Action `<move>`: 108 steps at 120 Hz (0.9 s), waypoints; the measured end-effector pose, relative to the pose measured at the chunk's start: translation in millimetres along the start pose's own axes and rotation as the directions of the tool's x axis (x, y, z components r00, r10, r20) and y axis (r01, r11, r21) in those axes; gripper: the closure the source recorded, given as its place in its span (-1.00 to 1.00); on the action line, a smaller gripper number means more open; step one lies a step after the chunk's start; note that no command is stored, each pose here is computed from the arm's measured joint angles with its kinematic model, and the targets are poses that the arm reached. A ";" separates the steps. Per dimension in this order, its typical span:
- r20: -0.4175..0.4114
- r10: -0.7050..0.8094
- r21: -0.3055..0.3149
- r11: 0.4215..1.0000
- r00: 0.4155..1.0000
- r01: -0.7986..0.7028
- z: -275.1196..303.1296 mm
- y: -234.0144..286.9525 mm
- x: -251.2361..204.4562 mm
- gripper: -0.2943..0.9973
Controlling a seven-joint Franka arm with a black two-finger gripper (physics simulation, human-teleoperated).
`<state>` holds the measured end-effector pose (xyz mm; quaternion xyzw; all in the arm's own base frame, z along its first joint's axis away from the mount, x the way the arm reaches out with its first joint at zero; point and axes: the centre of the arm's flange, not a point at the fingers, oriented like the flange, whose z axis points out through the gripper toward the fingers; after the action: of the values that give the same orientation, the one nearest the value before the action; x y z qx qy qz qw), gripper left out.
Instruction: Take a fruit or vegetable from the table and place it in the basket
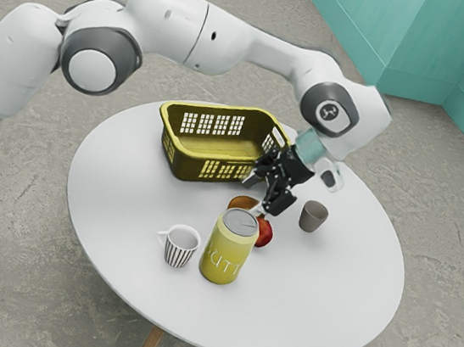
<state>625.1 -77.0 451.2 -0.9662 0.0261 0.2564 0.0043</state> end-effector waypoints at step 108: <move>-0.018 -0.042 -0.039 0.998 0.999 0.041 31.9 -21.4 23.1 -0.50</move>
<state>630.4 -56.0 411.9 -0.9688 0.0011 0.2477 -0.0091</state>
